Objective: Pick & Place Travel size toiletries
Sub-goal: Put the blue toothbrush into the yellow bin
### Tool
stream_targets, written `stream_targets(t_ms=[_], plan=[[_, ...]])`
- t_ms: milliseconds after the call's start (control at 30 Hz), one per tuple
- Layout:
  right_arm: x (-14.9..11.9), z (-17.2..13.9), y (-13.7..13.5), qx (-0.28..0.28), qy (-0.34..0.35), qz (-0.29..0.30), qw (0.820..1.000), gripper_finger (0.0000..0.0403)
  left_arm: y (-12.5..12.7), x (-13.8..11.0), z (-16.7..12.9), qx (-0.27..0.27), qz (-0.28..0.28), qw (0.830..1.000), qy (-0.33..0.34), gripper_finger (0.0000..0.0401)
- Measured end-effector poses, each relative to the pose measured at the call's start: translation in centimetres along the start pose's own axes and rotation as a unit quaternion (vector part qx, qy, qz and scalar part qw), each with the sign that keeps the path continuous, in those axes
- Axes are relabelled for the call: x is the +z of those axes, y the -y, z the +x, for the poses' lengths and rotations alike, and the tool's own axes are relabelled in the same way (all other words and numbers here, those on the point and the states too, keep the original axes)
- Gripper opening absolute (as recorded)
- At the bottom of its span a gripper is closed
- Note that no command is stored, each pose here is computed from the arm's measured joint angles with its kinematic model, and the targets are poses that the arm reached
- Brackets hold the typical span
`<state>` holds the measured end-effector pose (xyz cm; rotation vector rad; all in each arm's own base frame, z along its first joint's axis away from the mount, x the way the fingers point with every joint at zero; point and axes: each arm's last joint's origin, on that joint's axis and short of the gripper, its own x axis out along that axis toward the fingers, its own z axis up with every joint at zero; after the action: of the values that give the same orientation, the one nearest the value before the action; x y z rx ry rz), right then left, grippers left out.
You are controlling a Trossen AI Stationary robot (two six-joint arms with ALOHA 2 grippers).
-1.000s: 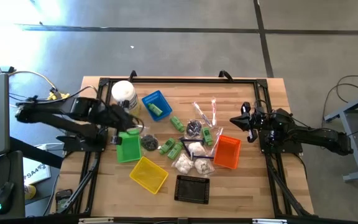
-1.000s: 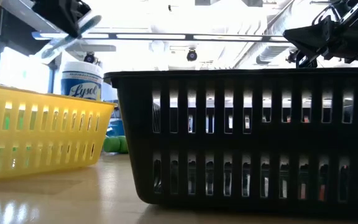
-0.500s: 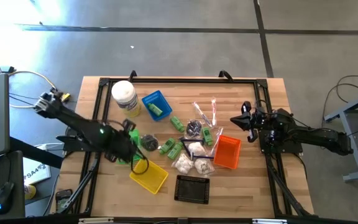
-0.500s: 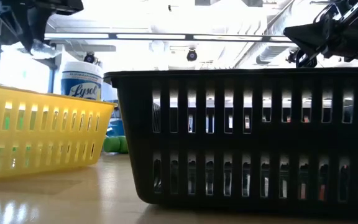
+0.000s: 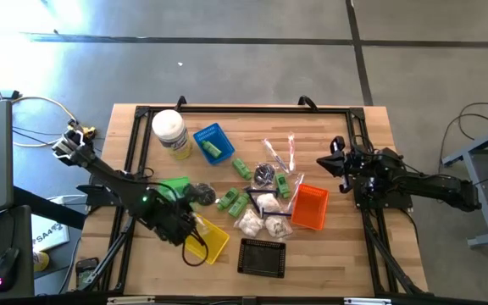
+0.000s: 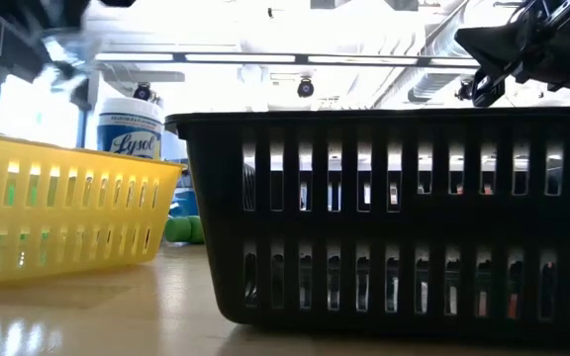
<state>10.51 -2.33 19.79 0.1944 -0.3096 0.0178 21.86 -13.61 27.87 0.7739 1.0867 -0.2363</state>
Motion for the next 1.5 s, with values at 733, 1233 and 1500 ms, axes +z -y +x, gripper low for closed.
stream_targets(t_ms=[733,1233,1500], plan=[[-0.1,0.0,0.0,0.004,-0.006,0.005,1.000,0.0003,2.1,5.0,4.6,-0.028,0.098,0.991,-0.086,0.0010],[0.0,0.0,0.0,0.005,0.000,0.002,1.000,0.0003,3.0,5.3,6.3,-0.069,0.096,0.987,-0.109,0.0023],[0.1,0.0,0.0,0.006,0.002,0.001,1.000,0.0003,2.7,5.4,6.5,-0.099,0.067,0.988,-0.100,0.0032]])
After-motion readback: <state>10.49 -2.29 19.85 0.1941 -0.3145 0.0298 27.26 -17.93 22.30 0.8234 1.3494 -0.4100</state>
